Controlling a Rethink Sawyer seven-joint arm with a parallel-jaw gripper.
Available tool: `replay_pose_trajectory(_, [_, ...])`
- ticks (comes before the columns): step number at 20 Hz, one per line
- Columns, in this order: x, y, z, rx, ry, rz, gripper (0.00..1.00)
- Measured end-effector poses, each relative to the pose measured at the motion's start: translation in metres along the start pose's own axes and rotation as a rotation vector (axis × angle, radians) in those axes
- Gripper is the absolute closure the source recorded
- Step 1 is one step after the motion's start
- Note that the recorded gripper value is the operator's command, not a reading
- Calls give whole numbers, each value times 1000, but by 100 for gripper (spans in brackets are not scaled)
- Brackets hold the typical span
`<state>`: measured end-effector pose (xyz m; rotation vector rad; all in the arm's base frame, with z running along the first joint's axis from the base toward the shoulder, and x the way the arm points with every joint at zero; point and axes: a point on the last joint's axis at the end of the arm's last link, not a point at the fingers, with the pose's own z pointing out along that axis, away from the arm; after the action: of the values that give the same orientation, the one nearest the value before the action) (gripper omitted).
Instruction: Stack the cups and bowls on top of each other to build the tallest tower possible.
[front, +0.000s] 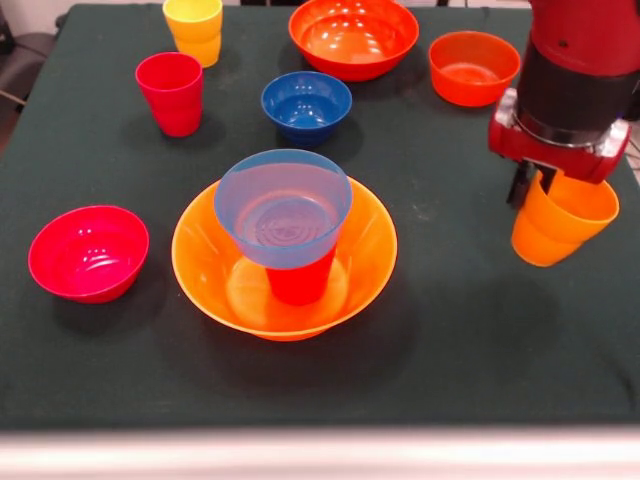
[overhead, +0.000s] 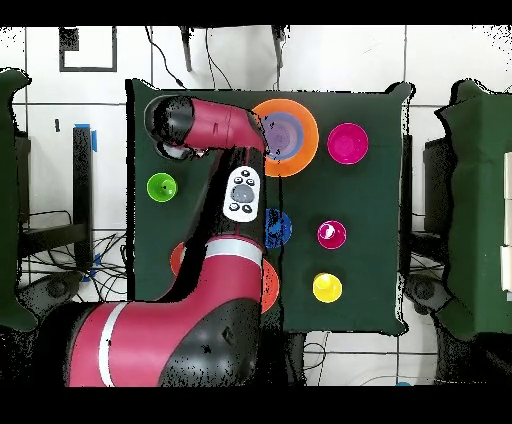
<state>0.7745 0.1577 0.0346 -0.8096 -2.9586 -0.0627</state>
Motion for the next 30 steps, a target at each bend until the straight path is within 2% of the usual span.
replay_pose_trajectory(4, [-29,-21,-41,-29,-37,43,100])
replay_pose_trajectory(8, [-60,-50,-84,-54,-65,95,100])
replay_pose_trajectory(11, [-76,-69,-107,-64,-72,125,100])
replay_pose_trajectory(15, [-88,-86,-130,-67,-59,147,100])
replay_pose_trajectory(17, [-90,-87,-138,-63,-47,147,100])
replay_pose_trajectory(21, [-88,-83,-150,-15,-22,107,100])
replay_pose_trajectory(25, [-86,-77,-159,10,-16,81,100])
replay_pose_trajectory(30, [-89,-76,-167,-12,-19,83,100])
